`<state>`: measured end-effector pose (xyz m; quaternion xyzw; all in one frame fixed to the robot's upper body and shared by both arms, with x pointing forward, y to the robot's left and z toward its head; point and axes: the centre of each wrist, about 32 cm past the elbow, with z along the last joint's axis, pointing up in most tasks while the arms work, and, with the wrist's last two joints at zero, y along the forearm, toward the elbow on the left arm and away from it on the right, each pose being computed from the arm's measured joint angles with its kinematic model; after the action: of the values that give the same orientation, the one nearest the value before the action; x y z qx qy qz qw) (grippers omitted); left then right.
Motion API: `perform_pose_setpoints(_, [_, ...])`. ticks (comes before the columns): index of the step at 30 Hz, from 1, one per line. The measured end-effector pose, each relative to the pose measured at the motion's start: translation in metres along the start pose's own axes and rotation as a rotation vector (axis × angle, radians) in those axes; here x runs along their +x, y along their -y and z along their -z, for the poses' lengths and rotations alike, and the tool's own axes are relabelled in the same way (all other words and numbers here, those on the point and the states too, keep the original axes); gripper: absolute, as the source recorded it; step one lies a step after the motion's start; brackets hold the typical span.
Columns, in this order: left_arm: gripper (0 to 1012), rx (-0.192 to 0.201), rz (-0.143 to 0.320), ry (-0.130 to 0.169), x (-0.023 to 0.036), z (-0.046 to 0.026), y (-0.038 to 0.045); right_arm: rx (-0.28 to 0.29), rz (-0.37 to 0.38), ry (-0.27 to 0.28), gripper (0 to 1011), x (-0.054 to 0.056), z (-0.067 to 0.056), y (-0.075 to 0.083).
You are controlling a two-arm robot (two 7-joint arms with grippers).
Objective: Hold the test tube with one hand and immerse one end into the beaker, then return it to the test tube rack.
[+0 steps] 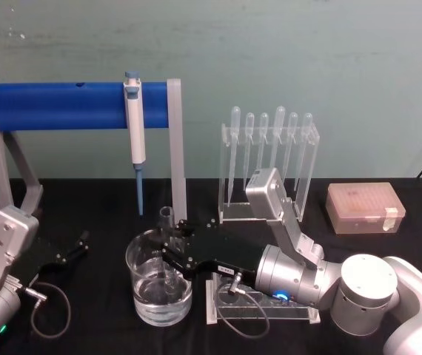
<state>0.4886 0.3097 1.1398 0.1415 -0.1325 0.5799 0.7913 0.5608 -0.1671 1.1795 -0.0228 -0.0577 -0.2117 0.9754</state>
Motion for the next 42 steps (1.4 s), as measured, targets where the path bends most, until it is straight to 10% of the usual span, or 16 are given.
perform_pose_setpoints(42, [1000, 0.0, 0.0, 0.0, 0.0, 0.0, 0.0, 0.0, 0.0, 0.0, 242, 0.0, 0.0, 0.0])
